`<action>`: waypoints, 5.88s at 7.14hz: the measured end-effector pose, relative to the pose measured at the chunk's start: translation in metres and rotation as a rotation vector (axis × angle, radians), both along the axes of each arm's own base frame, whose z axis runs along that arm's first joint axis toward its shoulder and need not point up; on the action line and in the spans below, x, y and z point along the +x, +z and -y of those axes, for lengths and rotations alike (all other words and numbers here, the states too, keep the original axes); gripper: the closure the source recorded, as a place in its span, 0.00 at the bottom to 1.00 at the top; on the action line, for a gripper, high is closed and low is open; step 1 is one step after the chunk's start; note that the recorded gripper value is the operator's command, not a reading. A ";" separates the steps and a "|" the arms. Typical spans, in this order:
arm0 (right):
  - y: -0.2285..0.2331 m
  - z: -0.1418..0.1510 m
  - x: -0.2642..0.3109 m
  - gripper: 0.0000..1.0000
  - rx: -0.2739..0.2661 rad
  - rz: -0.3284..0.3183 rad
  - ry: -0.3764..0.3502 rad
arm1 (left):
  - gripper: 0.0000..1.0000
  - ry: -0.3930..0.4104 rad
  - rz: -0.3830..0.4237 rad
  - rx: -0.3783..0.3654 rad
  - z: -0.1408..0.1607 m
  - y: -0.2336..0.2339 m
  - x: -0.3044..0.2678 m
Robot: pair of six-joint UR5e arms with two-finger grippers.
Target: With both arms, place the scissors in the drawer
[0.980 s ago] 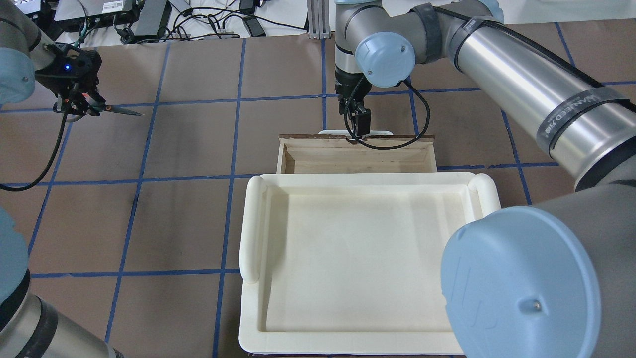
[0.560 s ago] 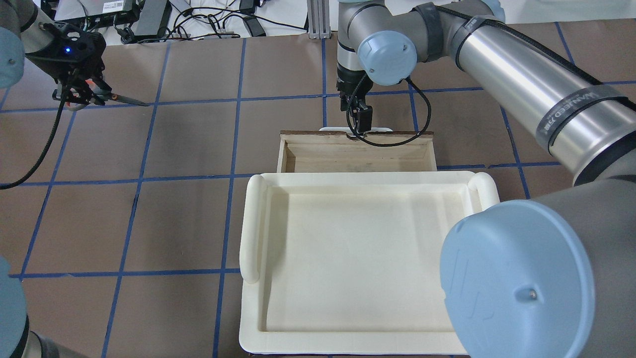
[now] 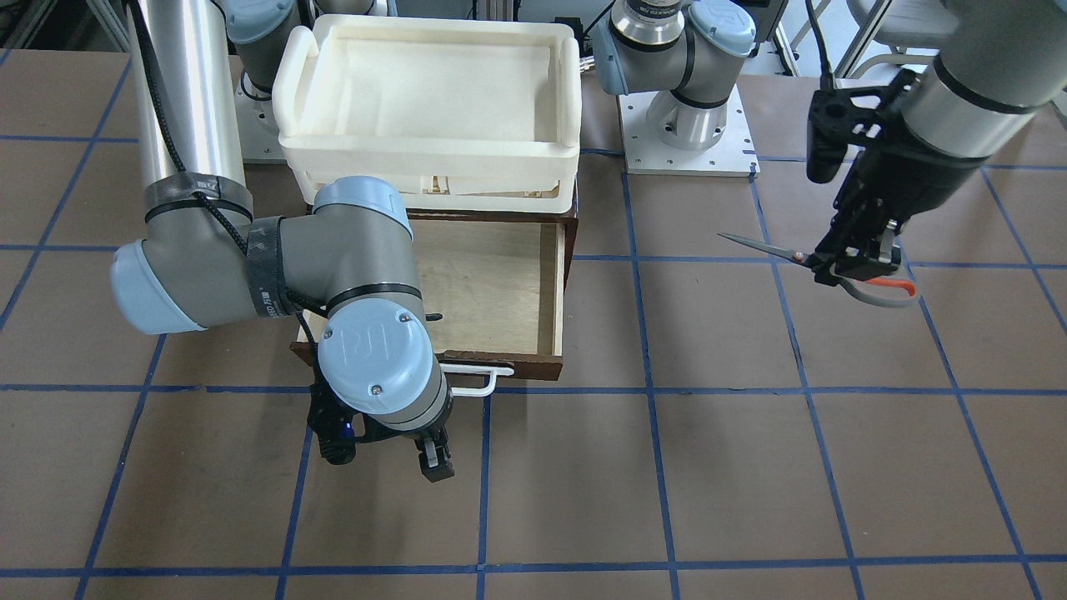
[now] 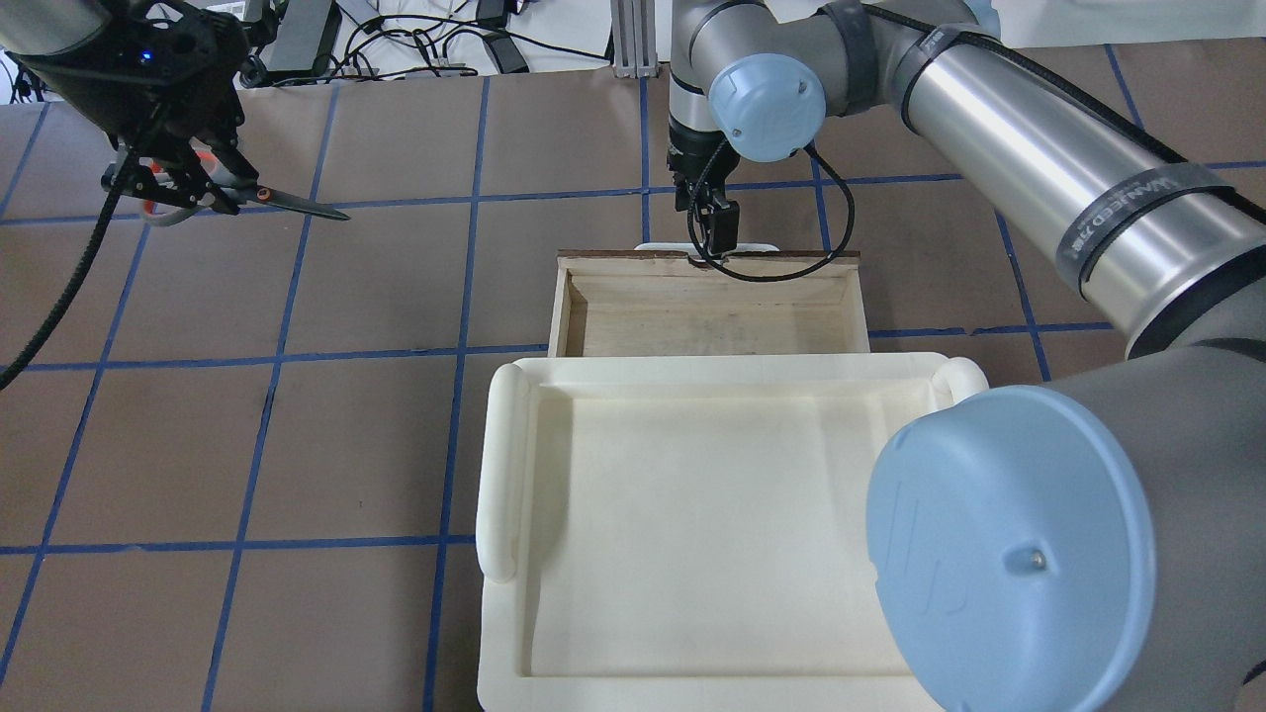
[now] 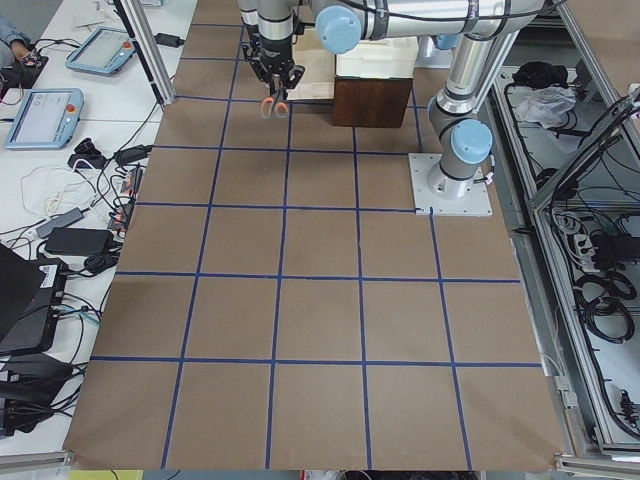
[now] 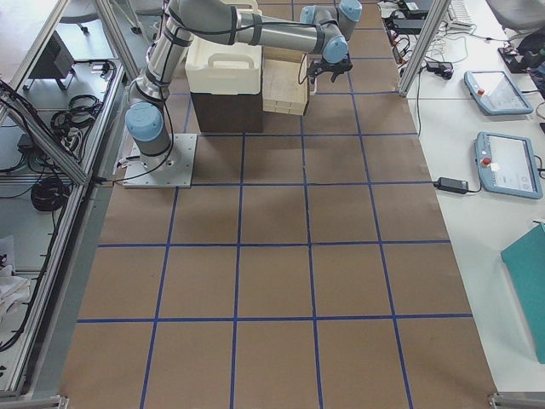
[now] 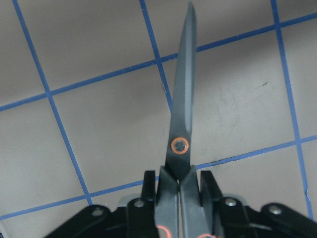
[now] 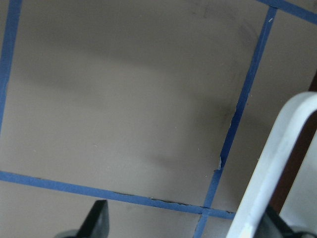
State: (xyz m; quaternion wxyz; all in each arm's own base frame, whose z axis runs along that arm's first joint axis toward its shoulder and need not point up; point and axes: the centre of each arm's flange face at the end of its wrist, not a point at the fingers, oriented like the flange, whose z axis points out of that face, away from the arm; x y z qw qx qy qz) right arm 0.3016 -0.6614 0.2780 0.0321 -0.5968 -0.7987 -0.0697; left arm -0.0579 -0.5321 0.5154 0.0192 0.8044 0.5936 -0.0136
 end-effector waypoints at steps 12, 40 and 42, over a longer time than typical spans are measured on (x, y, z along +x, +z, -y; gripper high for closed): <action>0.183 -0.055 -0.068 0.00 -0.205 -0.046 0.641 | 1.00 0.075 -0.033 0.004 -0.022 0.001 -0.101; 0.250 -0.123 -0.186 0.00 -0.262 -0.023 1.141 | 1.00 0.090 -0.032 0.101 -0.053 -0.199 -0.342; 0.252 -0.126 -0.185 0.00 -0.265 -0.022 1.143 | 1.00 0.092 -0.030 0.106 -0.054 -0.203 -0.343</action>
